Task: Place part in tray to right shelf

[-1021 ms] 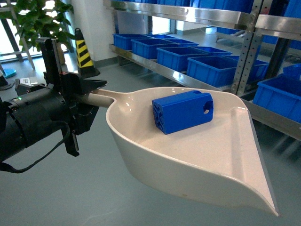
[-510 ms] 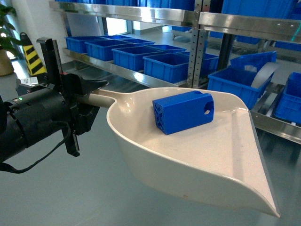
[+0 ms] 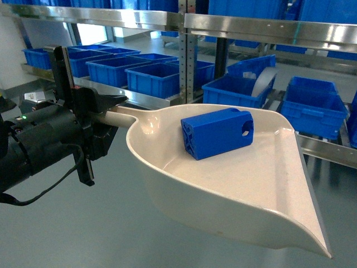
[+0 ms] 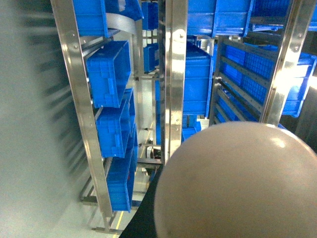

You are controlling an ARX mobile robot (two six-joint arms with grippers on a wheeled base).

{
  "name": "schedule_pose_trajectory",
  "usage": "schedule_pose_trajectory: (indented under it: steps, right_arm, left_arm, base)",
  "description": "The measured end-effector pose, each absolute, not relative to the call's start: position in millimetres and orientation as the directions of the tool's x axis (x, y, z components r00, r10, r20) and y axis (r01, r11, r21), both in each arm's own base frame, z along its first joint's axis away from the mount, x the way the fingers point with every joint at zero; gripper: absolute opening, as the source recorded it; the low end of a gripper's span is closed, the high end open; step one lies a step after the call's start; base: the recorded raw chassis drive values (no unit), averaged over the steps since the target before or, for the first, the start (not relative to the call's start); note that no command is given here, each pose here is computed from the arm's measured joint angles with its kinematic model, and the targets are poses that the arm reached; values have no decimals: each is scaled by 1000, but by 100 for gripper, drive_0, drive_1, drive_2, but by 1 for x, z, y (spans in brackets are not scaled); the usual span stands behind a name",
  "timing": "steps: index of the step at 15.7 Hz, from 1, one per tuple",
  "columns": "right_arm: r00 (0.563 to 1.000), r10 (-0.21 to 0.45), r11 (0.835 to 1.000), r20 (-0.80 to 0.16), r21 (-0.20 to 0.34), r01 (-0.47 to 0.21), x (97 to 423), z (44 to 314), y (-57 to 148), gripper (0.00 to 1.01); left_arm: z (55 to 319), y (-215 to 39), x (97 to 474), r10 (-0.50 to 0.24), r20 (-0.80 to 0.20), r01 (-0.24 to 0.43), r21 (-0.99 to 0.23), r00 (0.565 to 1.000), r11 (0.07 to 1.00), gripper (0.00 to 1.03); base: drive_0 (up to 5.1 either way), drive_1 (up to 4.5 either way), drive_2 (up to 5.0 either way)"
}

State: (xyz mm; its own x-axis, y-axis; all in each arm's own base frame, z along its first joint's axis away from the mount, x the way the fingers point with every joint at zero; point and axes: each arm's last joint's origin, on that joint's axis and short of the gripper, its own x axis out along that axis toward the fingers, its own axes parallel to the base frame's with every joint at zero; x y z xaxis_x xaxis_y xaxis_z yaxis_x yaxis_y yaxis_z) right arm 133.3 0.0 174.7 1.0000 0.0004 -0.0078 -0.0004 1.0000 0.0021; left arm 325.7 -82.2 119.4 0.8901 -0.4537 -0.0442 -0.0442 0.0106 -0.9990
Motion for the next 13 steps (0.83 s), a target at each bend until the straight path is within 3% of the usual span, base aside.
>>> schedule_pose_trajectory:
  steps: [13]
  right_arm:
    - [1000, 0, 1000, -8, 2, 0, 133, 175, 0, 98]
  left_arm:
    - [119, -82, 326, -453, -44, -44, -999, 891, 11, 14]
  base:
    - [-162, -162, -162]
